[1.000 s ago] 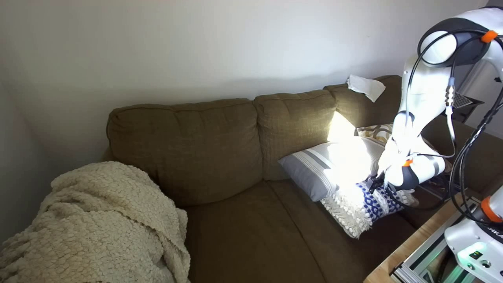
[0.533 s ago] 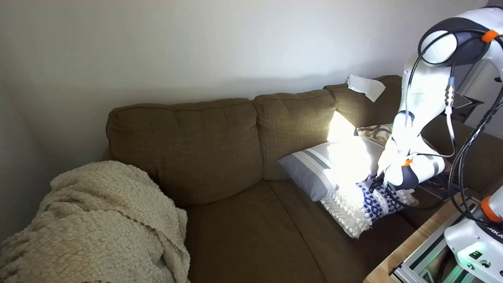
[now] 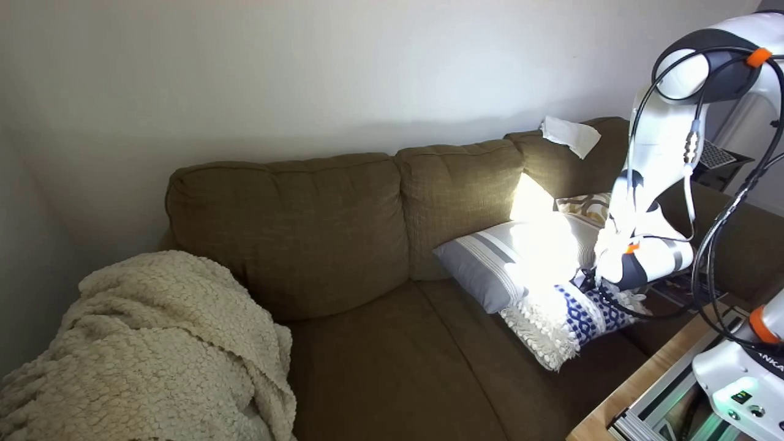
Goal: Pull out the remote, then place it on the grey pillow
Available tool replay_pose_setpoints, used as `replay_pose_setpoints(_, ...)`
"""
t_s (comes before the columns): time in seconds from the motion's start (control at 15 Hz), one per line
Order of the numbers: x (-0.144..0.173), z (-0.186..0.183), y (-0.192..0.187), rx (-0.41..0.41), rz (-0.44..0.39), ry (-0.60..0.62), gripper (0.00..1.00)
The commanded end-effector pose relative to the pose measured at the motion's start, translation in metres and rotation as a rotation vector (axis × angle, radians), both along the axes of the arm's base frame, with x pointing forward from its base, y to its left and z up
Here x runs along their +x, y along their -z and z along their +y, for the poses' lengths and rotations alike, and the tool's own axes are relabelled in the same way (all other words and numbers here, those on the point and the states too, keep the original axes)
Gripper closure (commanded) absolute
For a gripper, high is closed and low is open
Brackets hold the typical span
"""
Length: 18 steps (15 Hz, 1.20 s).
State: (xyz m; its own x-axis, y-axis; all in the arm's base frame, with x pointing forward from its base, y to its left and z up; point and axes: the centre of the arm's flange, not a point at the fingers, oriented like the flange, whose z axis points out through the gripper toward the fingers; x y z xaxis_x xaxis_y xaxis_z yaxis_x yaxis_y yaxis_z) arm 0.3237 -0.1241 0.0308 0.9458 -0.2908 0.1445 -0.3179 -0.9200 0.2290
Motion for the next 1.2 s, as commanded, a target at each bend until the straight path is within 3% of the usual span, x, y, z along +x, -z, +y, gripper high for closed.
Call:
replay_pose_setpoints(0.0, -0.001, -0.022, 0.007, 0.018, -0.048, -0.055, 0.00)
replay_pose_setpoints(0.33, 0.006, -0.023, 0.015, 0.070, -0.077, -0.125, 0.00)
replay_pose_setpoints(0.73, 0.012, -0.027, 0.024, 0.045, -0.111, -0.151, 0.01)
replay_pose_setpoints(0.8, 0.014, -0.027, 0.025, 0.044, -0.119, -0.156, 0.09)
replay_pose_setpoints(0.87, 0.015, -0.025, 0.028, 0.042, -0.121, -0.163, 0.23)
replay_pose_setpoints(1.13, 0.018, -0.021, 0.036, 0.054, -0.114, -0.175, 0.56)
